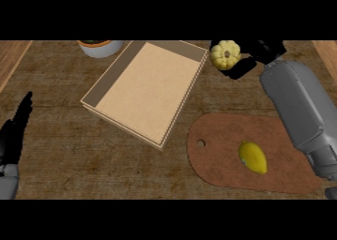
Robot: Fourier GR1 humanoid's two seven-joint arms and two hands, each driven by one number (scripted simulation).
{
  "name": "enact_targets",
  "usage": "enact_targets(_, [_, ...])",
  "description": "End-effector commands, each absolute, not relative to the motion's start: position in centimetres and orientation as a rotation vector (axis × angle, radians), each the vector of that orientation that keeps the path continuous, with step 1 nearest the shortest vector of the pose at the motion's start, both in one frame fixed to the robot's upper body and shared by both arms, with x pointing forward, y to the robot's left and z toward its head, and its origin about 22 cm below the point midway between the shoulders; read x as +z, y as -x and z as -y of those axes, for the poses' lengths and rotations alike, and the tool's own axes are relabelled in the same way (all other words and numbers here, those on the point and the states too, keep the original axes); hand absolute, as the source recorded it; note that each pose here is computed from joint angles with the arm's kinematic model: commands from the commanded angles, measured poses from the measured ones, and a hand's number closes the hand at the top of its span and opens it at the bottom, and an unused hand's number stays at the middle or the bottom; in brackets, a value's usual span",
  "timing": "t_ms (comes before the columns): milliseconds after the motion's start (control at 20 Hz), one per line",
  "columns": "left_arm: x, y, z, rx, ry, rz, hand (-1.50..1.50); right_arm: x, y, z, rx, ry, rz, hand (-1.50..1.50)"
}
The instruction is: Pick the squash from the cutting board and place it in the cardboard box
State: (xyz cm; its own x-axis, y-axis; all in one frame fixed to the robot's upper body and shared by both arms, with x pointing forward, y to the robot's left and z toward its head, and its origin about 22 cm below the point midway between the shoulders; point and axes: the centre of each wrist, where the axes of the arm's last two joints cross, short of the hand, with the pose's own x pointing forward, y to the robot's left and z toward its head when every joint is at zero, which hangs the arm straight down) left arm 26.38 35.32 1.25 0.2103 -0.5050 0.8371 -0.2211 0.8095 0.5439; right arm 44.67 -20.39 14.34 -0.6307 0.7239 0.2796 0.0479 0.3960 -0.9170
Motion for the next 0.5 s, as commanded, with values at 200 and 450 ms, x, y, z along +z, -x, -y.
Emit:
enact_targets(200, [2.5,-26.4,-36.5,-0.242,-0.625,1.373,0.0,17.3,-45.8,12.8,1.133,0.426,1.986,1.5])
enact_targets(450, [1.2,-27.2,-34.3,-0.221,-0.612,1.382,0.0,17.1,-45.2,7.2,1.067,0.357,1.947,1.5])
